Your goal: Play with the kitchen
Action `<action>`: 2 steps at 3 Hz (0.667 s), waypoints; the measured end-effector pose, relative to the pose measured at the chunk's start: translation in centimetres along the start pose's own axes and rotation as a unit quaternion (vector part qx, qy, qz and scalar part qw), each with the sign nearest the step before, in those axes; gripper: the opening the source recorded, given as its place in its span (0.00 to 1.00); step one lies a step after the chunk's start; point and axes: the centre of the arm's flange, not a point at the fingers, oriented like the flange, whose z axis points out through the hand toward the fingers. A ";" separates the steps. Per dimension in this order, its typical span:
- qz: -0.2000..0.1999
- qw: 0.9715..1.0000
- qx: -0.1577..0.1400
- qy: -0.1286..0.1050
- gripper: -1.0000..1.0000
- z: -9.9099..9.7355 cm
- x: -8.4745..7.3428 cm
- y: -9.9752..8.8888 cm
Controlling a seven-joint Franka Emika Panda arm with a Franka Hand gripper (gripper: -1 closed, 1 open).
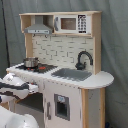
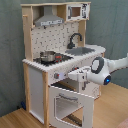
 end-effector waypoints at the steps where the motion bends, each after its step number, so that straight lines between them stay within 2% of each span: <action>1: 0.001 1.000 0.000 0.000 0.00 0.0 0.0 0.0; 2: 0.013 1.000 0.009 -0.002 0.00 0.1 -0.2 -1.2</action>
